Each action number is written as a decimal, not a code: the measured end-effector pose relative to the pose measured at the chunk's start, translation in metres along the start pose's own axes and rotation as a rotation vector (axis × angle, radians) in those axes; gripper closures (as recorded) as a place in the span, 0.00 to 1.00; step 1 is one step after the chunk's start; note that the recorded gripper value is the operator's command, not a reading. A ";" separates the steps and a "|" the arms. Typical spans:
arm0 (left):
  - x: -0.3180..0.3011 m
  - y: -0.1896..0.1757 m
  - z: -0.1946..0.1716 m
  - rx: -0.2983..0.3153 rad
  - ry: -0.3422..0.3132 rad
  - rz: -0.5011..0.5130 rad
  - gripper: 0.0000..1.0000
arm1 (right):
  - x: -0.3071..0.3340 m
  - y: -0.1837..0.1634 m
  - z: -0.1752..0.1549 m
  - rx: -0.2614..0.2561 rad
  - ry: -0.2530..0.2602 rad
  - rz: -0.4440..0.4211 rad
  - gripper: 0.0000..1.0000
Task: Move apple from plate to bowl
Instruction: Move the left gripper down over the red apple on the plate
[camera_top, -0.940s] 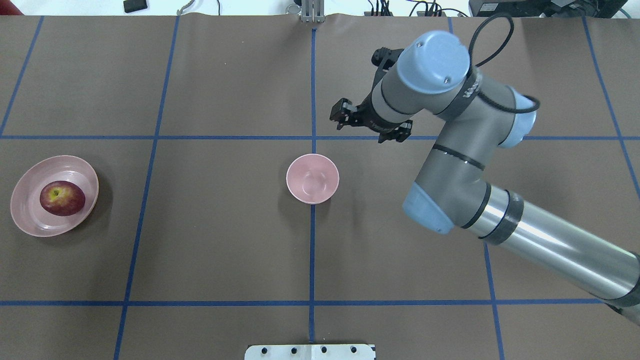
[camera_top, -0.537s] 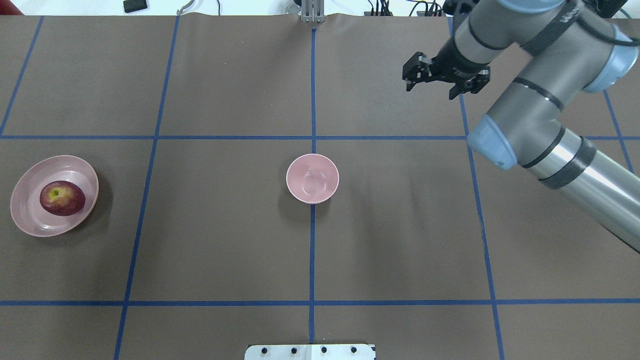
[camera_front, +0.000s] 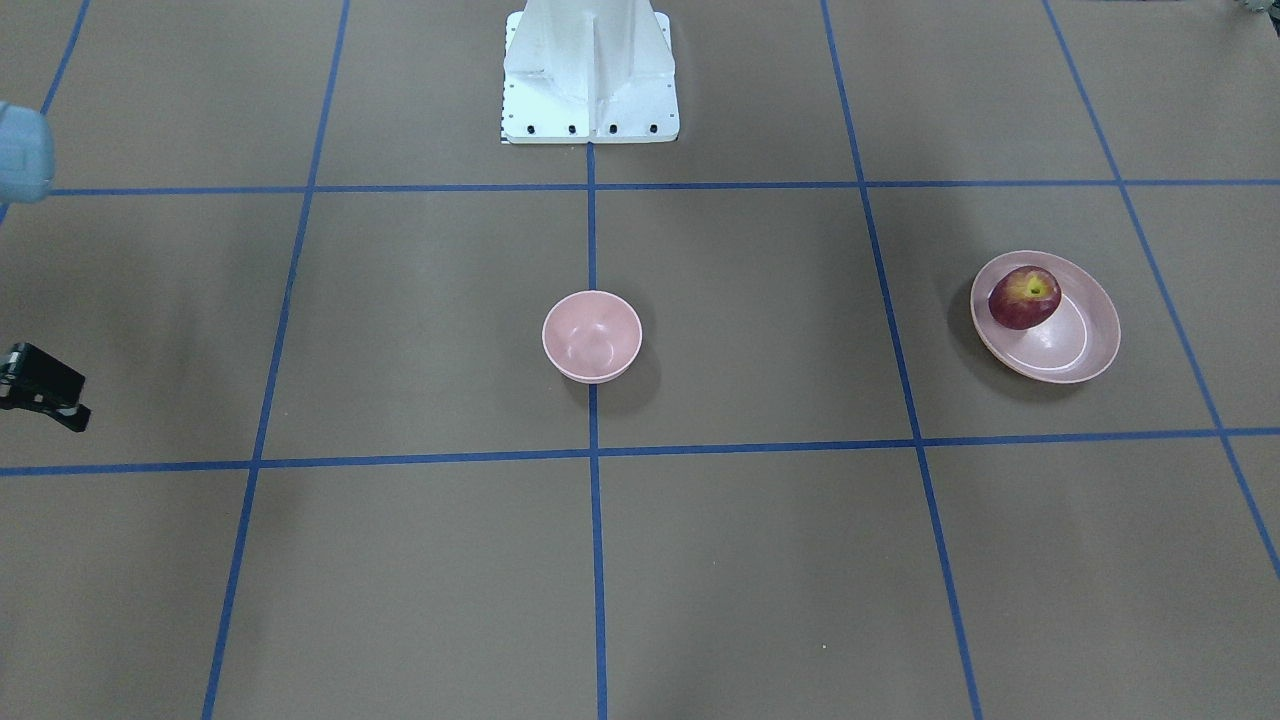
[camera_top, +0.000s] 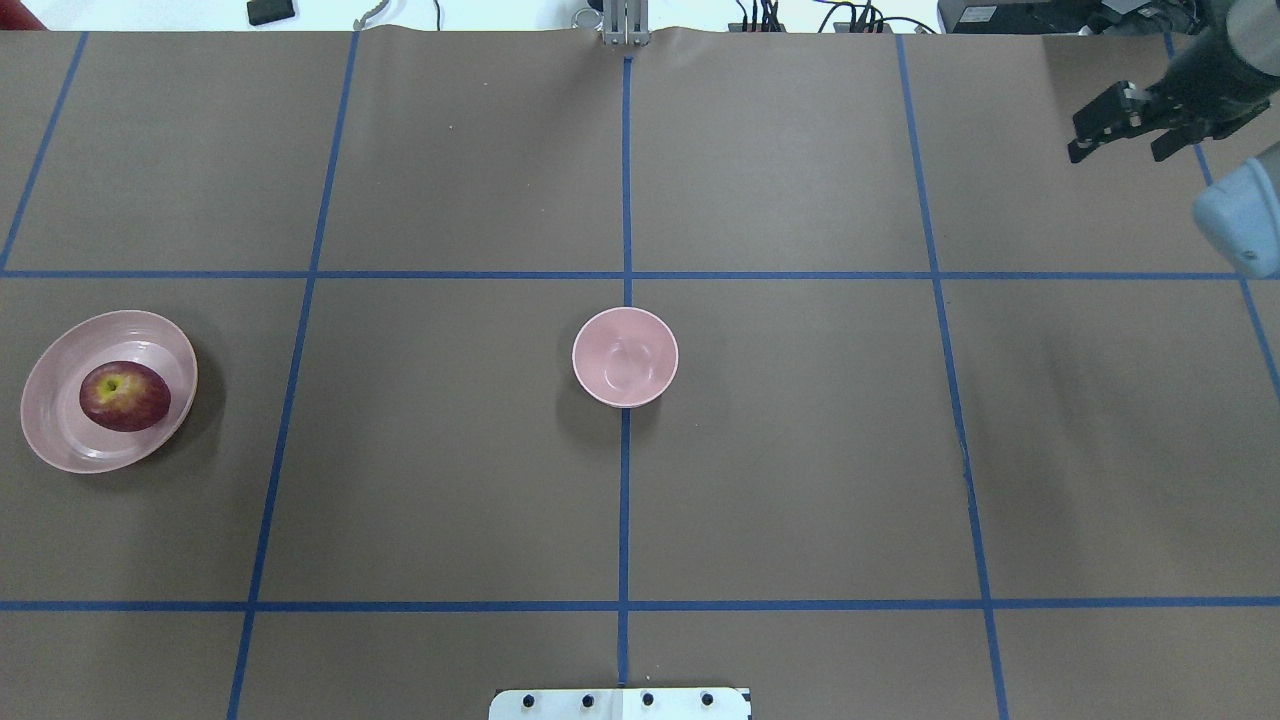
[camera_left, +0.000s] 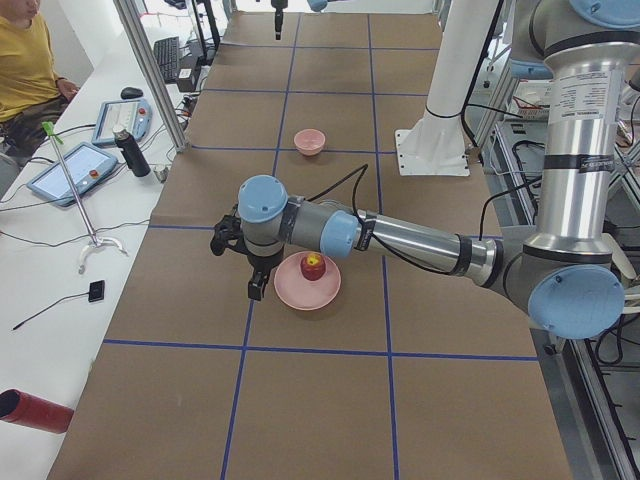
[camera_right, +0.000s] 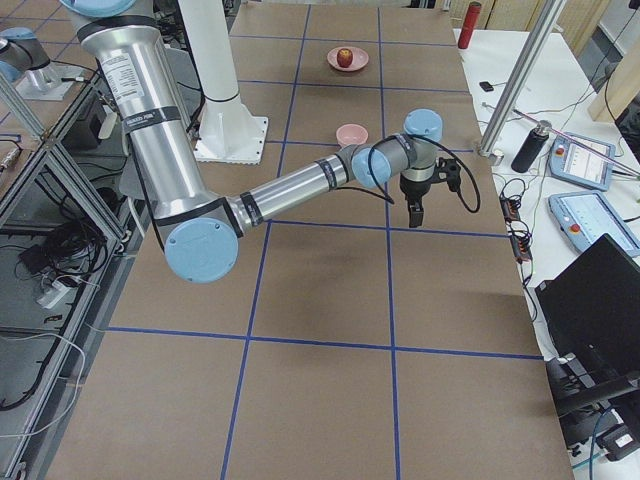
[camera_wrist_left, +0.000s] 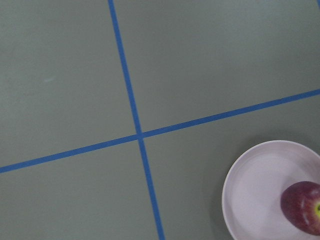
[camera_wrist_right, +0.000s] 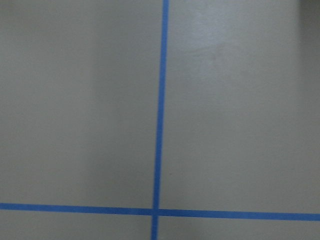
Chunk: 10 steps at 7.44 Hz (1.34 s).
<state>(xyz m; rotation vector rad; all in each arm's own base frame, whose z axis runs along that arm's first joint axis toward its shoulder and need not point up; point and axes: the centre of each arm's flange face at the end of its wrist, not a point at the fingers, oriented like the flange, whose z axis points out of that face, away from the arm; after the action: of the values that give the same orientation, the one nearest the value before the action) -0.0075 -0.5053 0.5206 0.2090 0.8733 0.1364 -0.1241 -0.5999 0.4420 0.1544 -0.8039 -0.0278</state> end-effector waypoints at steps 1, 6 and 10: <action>0.031 -0.004 0.015 -0.006 0.013 -0.013 0.01 | 0.055 0.019 -0.003 -0.010 0.016 -0.044 0.00; 0.128 0.053 0.135 0.010 -0.022 -0.052 0.02 | 0.199 0.105 -0.011 -0.049 0.053 -0.116 0.00; 0.151 0.083 0.189 -0.011 -0.086 -0.023 0.02 | 0.204 0.112 -0.009 -0.057 0.055 -0.105 0.00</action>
<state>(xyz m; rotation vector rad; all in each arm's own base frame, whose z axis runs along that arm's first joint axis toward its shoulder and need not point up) 0.2313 -0.4182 0.5458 0.1931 0.7890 0.1094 0.0202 -0.5051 0.5986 0.1431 -0.7386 -0.1446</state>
